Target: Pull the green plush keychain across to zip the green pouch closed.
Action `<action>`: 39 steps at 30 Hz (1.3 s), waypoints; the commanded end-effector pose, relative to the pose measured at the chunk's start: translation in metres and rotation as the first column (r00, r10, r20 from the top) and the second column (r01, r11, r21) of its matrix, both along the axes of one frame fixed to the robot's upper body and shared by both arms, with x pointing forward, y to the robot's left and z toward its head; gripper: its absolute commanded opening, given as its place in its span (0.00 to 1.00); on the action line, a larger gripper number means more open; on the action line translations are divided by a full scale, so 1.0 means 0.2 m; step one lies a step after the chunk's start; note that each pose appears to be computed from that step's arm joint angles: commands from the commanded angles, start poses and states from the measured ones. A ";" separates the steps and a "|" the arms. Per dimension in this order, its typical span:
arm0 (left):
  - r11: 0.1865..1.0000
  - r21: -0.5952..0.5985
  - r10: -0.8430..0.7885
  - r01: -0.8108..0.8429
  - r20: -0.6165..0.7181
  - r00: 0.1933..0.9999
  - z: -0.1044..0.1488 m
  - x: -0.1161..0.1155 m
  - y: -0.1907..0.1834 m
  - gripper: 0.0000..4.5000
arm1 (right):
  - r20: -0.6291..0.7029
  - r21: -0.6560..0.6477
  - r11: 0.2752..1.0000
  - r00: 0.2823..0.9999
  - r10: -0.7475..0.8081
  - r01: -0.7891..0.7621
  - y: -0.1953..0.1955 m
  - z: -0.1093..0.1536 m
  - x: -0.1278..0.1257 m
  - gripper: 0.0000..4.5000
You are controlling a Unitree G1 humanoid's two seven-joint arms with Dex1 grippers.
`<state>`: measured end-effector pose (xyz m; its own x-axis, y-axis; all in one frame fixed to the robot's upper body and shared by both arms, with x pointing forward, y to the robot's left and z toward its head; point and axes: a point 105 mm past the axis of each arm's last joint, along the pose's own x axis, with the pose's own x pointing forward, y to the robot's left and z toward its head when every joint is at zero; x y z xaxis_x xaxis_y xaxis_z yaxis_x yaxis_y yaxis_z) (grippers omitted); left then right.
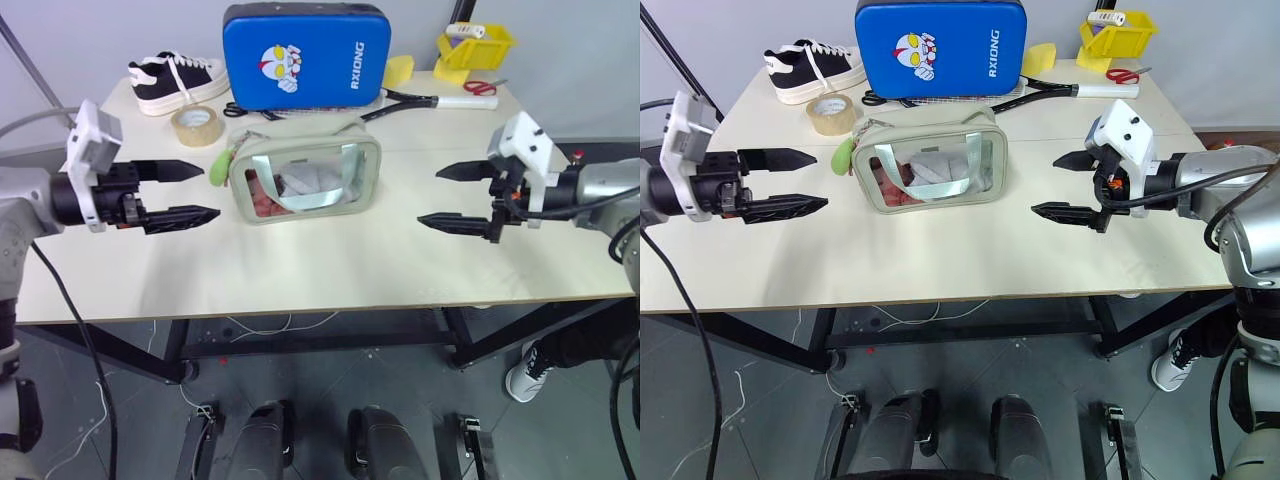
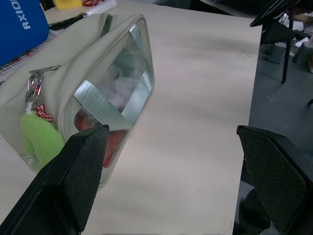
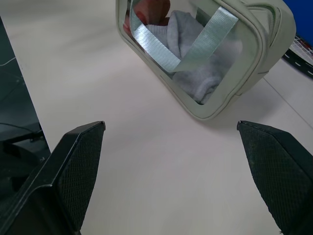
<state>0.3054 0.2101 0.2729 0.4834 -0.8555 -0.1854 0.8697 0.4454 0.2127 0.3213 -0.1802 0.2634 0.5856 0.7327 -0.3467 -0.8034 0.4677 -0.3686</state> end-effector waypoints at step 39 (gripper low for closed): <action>0.983 -0.181 0.066 -0.040 0.140 0.988 0.19 -0.05 -0.02 1.00 | 0.240 -0.364 0.929 0.956 0.168 -0.072 0.85 0.18 0.58 0.69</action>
